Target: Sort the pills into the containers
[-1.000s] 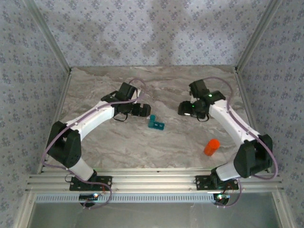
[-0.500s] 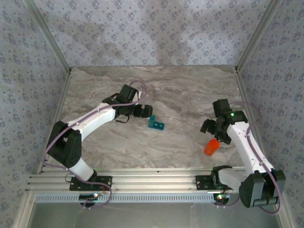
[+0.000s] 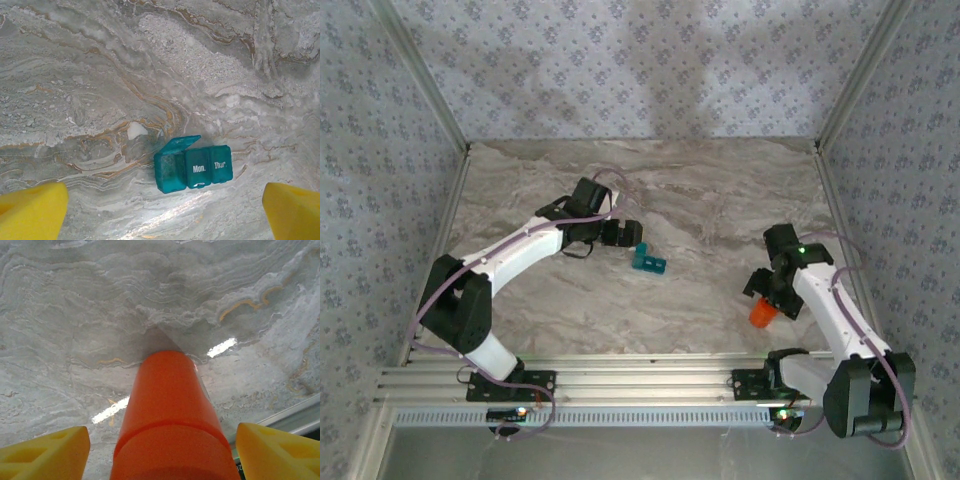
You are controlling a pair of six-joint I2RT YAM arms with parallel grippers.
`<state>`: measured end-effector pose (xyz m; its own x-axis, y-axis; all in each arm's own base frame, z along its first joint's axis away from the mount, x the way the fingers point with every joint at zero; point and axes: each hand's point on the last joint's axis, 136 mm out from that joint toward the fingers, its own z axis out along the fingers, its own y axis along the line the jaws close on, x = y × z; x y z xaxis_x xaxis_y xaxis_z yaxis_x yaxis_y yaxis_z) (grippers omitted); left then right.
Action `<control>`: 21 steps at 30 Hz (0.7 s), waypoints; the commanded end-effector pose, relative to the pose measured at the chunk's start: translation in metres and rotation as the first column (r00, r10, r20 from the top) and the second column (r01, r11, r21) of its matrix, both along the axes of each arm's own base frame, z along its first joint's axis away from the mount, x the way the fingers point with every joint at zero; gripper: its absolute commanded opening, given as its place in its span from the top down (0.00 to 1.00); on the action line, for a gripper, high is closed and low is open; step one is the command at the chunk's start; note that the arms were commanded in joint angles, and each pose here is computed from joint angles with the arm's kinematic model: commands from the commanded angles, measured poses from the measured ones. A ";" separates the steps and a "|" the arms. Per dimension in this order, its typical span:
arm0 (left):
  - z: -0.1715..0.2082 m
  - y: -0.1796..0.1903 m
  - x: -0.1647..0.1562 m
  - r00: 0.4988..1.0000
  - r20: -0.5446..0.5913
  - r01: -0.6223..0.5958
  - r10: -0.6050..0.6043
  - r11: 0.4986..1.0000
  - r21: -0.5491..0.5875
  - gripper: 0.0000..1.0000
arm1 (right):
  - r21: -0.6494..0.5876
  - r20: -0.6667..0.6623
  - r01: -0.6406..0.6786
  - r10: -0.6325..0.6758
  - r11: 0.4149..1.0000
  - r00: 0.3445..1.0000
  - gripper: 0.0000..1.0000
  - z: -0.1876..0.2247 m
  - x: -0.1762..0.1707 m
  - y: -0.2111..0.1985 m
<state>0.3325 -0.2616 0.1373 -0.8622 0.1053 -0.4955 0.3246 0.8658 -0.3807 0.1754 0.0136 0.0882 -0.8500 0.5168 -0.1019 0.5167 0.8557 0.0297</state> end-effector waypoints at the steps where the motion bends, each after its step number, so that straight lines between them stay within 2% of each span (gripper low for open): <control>1: 0.007 -0.010 0.005 1.000 0.009 0.014 -0.013 1.000 -0.027 0.01 | 0.009 -0.018 0.028 -0.027 1.000 0.999 0.27 -0.008 -0.001 0.000; 7: 0.008 -0.012 0.007 1.000 0.008 0.019 -0.019 0.999 -0.030 0.01 | 0.014 -0.020 0.031 -0.031 0.999 0.999 0.34 -0.014 -0.005 0.001; 16: 0.009 -0.011 0.007 1.000 0.008 0.019 -0.018 0.999 -0.031 0.01 | 0.036 0.011 0.015 -0.015 0.999 1.000 0.60 -0.009 0.001 0.008; 21: 0.010 -0.005 0.010 1.000 0.004 0.003 -0.003 1.000 -0.026 0.01 | 0.057 0.079 -0.017 0.013 0.998 0.997 0.62 0.012 0.023 0.017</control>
